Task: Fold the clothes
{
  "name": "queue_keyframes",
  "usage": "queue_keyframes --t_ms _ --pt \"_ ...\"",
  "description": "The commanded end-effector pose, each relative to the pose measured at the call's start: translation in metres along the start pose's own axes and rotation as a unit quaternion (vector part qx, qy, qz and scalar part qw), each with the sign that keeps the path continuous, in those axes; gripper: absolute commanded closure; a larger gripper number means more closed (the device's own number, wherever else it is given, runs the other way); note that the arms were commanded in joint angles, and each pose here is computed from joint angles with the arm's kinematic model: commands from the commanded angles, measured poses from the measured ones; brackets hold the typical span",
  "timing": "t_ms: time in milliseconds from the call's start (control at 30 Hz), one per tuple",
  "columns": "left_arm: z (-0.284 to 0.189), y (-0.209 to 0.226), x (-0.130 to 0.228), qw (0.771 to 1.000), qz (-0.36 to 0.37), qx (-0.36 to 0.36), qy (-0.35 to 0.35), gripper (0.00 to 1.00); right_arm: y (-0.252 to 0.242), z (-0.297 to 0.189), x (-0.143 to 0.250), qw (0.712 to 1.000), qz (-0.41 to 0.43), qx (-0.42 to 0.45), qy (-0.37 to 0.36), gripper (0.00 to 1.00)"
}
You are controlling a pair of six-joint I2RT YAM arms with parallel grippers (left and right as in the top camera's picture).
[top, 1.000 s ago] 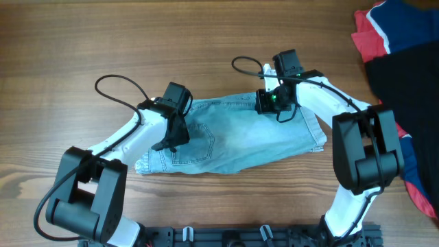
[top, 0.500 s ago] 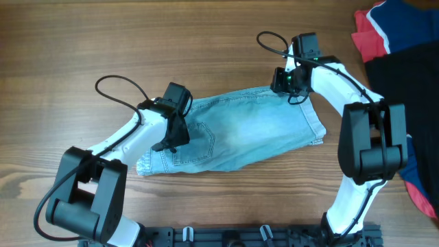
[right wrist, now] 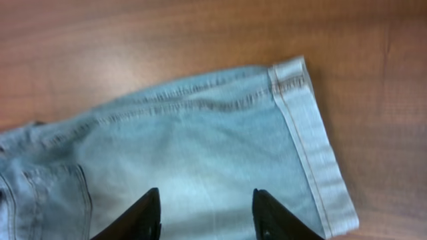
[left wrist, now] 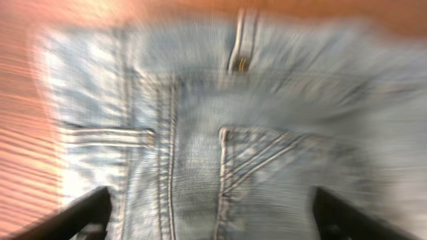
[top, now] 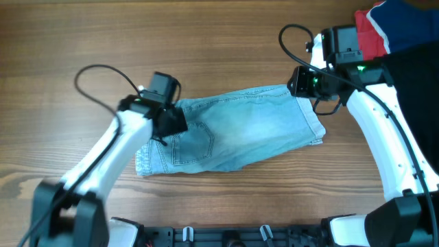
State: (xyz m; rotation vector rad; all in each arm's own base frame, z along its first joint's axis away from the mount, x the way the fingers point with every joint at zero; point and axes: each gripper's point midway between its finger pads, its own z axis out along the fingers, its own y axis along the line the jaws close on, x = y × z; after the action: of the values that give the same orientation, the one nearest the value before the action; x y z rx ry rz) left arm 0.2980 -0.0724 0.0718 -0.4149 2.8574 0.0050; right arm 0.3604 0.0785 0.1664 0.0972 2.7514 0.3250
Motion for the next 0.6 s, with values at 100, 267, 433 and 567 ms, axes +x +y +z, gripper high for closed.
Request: queue_keyframes --t_ms 100,267,433,567 --pt "-0.033 0.054 -0.022 0.996 -0.085 0.004 -0.024 0.00 -0.008 0.013 0.016 0.999 0.002 0.010 0.032 0.52" --pt "-0.007 0.073 0.000 0.989 -0.135 0.032 0.048 0.00 -0.009 0.016 0.020 0.999 0.003 0.012 0.039 0.51" --pt "0.024 0.072 0.025 0.980 -0.152 0.077 0.099 0.00 -0.009 0.016 0.020 0.999 0.004 0.011 0.039 0.51" --pt "0.041 0.057 0.037 0.975 -0.144 0.131 0.106 0.00 -0.010 0.016 0.021 0.999 0.004 0.012 0.040 0.51"
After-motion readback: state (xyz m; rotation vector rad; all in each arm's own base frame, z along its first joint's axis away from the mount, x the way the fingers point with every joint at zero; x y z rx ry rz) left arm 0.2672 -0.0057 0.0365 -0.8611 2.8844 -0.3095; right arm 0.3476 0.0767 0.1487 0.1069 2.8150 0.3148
